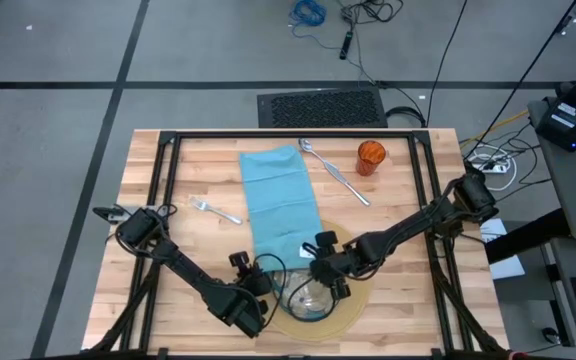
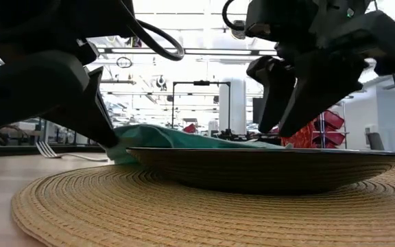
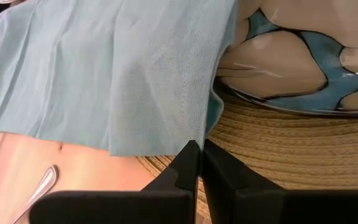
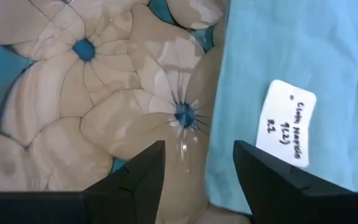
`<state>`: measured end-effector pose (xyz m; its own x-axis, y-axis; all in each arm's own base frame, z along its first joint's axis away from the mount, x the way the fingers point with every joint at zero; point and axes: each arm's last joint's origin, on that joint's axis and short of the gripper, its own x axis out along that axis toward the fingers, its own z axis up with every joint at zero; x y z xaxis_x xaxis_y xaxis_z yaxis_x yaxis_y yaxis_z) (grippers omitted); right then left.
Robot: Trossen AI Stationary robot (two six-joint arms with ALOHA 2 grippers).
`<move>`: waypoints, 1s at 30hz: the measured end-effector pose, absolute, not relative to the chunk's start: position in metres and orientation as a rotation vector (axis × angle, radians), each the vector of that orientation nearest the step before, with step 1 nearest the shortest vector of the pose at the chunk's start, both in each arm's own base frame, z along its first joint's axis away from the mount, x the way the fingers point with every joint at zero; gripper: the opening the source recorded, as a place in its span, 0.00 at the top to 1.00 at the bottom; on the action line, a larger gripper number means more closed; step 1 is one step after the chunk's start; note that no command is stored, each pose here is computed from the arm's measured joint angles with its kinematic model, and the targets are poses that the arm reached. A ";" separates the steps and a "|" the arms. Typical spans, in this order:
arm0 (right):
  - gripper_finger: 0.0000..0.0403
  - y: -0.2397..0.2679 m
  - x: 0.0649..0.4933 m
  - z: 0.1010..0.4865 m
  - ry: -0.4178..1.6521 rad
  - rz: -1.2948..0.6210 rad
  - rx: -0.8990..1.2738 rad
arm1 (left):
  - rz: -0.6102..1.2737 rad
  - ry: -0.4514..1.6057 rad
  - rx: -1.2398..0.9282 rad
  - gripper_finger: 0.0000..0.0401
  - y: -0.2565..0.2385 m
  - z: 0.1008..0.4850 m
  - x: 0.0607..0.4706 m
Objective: Set table place
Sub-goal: Fold the blue napkin
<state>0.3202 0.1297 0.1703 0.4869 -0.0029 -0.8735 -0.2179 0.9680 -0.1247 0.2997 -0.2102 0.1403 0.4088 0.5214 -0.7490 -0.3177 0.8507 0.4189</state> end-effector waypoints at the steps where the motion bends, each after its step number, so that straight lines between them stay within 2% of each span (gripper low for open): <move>1: 0.55 0.130 0.321 0.167 1.063 0.124 -0.245 | 0.534 1.022 0.224 1.00 -0.210 0.140 0.300; 11: 0.55 0.131 0.331 0.127 1.131 0.062 -0.343 | 0.528 1.021 0.225 1.00 -0.211 0.142 0.299; 17: 0.55 0.129 0.333 0.131 1.076 -0.028 -0.400 | 0.524 1.024 0.232 1.00 -0.211 0.142 0.299; 30: 0.55 0.126 0.326 0.142 1.083 -0.050 -0.437 | 0.518 1.031 0.226 1.00 -0.212 0.142 0.299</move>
<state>0.3257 0.1259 0.1422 0.4765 -0.2506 -0.8427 -0.1715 0.9136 -0.3687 0.2985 -0.2115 0.1418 0.4072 0.5105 -0.7573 -0.3031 0.8577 0.4152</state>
